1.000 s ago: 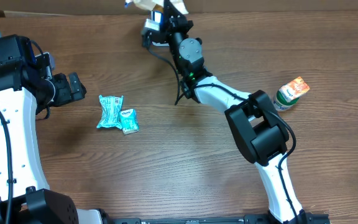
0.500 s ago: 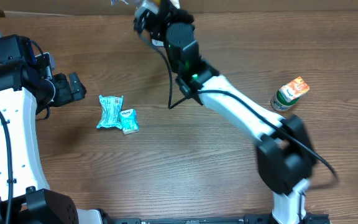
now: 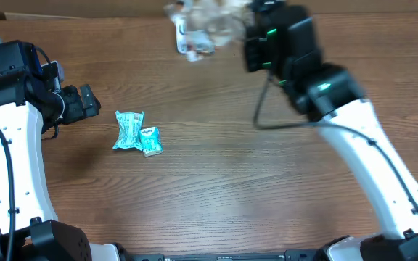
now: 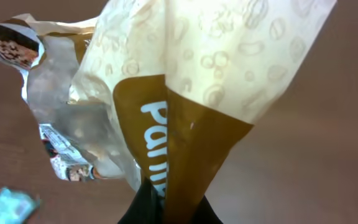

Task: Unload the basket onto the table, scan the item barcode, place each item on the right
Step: 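Carry the bread bag right and release it beside the tub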

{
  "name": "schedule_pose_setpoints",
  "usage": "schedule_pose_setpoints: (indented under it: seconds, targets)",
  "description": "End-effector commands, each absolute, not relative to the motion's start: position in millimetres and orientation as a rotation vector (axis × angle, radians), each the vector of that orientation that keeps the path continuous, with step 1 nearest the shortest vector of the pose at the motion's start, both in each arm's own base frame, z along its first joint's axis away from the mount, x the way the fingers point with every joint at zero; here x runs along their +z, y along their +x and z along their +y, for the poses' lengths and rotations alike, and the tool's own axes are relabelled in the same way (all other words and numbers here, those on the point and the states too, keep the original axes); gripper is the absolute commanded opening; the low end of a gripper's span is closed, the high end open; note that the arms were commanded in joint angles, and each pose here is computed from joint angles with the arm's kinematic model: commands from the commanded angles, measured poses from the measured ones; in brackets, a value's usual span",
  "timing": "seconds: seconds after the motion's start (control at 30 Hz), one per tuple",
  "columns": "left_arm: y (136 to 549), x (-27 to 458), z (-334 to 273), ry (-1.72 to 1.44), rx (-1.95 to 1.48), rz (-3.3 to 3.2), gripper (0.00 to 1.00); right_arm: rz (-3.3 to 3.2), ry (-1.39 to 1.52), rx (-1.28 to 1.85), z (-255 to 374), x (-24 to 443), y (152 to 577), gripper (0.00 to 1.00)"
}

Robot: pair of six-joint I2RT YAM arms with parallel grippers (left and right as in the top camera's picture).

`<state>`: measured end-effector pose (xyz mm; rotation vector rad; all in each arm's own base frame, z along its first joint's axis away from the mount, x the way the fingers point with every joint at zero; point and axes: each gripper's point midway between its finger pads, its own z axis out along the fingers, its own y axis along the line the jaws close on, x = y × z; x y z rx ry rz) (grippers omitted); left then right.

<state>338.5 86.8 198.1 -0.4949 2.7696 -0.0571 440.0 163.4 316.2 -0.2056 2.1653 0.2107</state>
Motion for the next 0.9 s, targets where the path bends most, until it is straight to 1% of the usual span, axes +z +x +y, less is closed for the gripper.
schedule_pose_setpoints:
  seconds: [0.0,0.13,0.3,0.37,0.47,0.57,0.7,0.83,0.87]
  targets:
    - [339,202,84,-0.477,-0.06,2.759,0.99,2.31,-0.011,0.319,118,293,436,0.04]
    - [339,202,84,-0.478,-0.06,2.759,1.0,2.491,0.131,0.246,67,245,427,0.04]
    - [339,202,84,-0.477,-0.06,2.759,1.0,2.609,0.269,0.184,25,205,429,0.04]
    - [339,202,84,-0.477,-0.06,2.759,1.0,2.635,0.337,0.095,1,184,436,0.04]
    - [339,202,84,-0.477,-0.06,2.759,1.0,2.652,0.422,-0.123,-36,160,443,0.04]
    - [339,202,84,-0.477,-0.06,2.759,1.0,2.672,0.462,-0.276,-58,138,446,0.04]
    - [339,202,84,-0.477,-0.06,2.759,0.99,2.693,0.479,-0.413,-73,121,445,0.04]
    - [339,202,84,-0.477,-0.06,2.759,1.0,2.684,0.491,-0.511,-84,120,443,0.04]
    - [339,202,84,-0.477,-0.06,2.759,1.0,2.679,0.494,-0.537,-87,121,442,0.06]
